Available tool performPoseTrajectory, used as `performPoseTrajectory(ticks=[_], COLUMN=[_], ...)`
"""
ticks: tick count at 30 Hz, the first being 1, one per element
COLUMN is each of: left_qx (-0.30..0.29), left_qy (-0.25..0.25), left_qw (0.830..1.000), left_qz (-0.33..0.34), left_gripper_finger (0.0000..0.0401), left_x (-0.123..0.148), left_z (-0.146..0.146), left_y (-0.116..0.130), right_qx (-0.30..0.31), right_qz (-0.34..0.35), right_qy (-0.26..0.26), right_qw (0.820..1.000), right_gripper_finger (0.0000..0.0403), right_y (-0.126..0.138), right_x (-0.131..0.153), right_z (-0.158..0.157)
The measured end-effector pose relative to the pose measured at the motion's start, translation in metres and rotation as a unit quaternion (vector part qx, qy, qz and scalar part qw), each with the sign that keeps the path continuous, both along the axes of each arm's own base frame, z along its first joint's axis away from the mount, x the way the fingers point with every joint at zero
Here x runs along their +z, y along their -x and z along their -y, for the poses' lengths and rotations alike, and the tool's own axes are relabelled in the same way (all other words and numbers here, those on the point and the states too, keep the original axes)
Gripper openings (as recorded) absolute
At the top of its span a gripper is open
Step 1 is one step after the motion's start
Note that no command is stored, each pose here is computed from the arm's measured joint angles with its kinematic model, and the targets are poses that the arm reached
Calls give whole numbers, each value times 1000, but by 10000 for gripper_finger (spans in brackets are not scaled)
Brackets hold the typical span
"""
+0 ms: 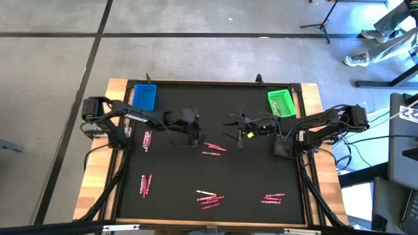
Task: Sort crayons
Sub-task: Put the red crayon into the blue bin
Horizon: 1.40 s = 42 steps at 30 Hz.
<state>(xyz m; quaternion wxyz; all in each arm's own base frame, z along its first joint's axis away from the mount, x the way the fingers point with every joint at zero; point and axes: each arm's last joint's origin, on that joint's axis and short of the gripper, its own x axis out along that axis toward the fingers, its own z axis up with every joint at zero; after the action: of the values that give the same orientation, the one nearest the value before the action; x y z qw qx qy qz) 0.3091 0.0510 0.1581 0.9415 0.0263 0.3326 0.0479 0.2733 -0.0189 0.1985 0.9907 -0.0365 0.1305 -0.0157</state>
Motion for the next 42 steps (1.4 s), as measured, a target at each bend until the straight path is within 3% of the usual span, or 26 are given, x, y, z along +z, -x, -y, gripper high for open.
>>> performPoseTrajectory(ticks=[5,10,18,27,42], left_qx=[33,-60,-72,-86,-101], left_qy=[45,69,38,39,27], left_qw=[997,994,994,991,990], left_qz=[-51,-68,-77,-90,-95], left_gripper_finger=[153,158,156,156,82], left_x=[-3,-14,-35,-47,-50], left_z=[-5,5,8,7,5], left_y=[-10,-13,-21,-22,-22], right_qx=[3,3,3,2,2], right_qz=[-11,-25,-25,-25,-32], right_qy=[-1,-3,-3,-4,-4], right_qw=[1000,1000,1000,1000,999], right_gripper_finger=[182,182,182,182,182], right_y=[1,1,1,1,2], right_x=[-2,-5,-5,-5,-6], right_z=[0,0,0,0,0])
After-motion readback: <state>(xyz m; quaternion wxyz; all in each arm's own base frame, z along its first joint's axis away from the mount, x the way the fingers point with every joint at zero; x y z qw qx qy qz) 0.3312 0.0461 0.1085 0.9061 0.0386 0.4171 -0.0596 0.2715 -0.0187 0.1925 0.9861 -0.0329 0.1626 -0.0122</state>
